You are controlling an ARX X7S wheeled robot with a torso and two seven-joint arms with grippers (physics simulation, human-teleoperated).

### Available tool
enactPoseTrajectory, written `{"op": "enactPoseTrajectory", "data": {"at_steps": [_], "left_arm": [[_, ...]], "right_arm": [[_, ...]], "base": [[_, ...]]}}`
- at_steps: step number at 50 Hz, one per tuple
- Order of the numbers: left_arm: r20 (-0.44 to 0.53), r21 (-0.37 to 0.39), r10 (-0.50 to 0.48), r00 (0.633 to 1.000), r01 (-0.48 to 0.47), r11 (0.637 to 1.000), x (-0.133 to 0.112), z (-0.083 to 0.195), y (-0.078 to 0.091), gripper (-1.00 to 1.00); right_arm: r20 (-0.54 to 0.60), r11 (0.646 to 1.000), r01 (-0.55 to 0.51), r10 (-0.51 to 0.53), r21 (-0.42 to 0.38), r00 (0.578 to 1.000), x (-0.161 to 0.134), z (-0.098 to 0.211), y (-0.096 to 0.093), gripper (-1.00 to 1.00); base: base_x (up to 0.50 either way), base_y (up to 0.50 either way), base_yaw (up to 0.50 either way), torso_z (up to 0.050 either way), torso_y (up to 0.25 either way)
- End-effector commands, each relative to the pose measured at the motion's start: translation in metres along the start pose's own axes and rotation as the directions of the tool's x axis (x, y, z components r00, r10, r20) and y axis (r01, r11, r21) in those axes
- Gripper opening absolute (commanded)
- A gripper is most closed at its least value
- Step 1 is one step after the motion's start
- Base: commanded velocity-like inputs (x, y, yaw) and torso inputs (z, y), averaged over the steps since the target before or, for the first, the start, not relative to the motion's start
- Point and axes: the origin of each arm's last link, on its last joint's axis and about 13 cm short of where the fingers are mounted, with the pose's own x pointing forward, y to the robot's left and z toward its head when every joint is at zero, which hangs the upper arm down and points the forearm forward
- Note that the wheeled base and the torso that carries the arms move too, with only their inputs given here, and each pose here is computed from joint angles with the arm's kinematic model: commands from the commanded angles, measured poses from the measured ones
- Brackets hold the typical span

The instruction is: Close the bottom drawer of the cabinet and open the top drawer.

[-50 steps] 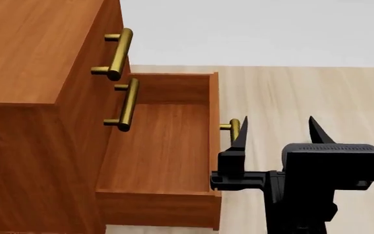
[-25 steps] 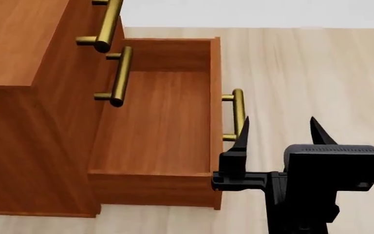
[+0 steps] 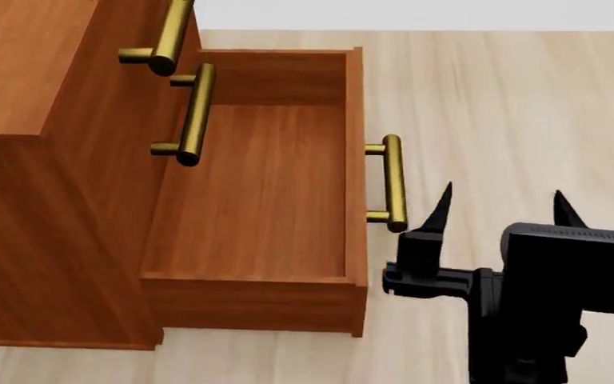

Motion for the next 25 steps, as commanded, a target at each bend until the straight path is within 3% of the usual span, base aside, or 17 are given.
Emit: {"op": "enactPoseTrajectory", "data": {"at_steps": [1,8,25], "left_arm": [[-0.001,0.001,-0.001,1.000,0.001,1.000,0.000,0.000,0.000,1.00],[0.000,0.003,-0.004,1.000,0.004,1.000,0.002,-0.001,-0.001,1.00],[0.001,0.003,0.000,1.000,0.000,1.000,0.001,0.001,0.000,1.00]], "right_arm": [[-0.054,0.994,0.104,-0.105,-0.014,0.993,0.011,-0.009,-0.014,1.00],[-0.099,0.988,0.147,-0.150,-0.045,0.984,0.022,-0.018,-0.021,1.00],[-0.185,0.986,0.137,-0.153,-0.094,0.971,0.040,-0.041,-0.020,1.00]], "base": [[0.00,0.00,0.00,0.000,0.000],[0.00,0.00,0.00,0.000,0.000],[0.00,0.00,0.00,0.000,0.000]]}}
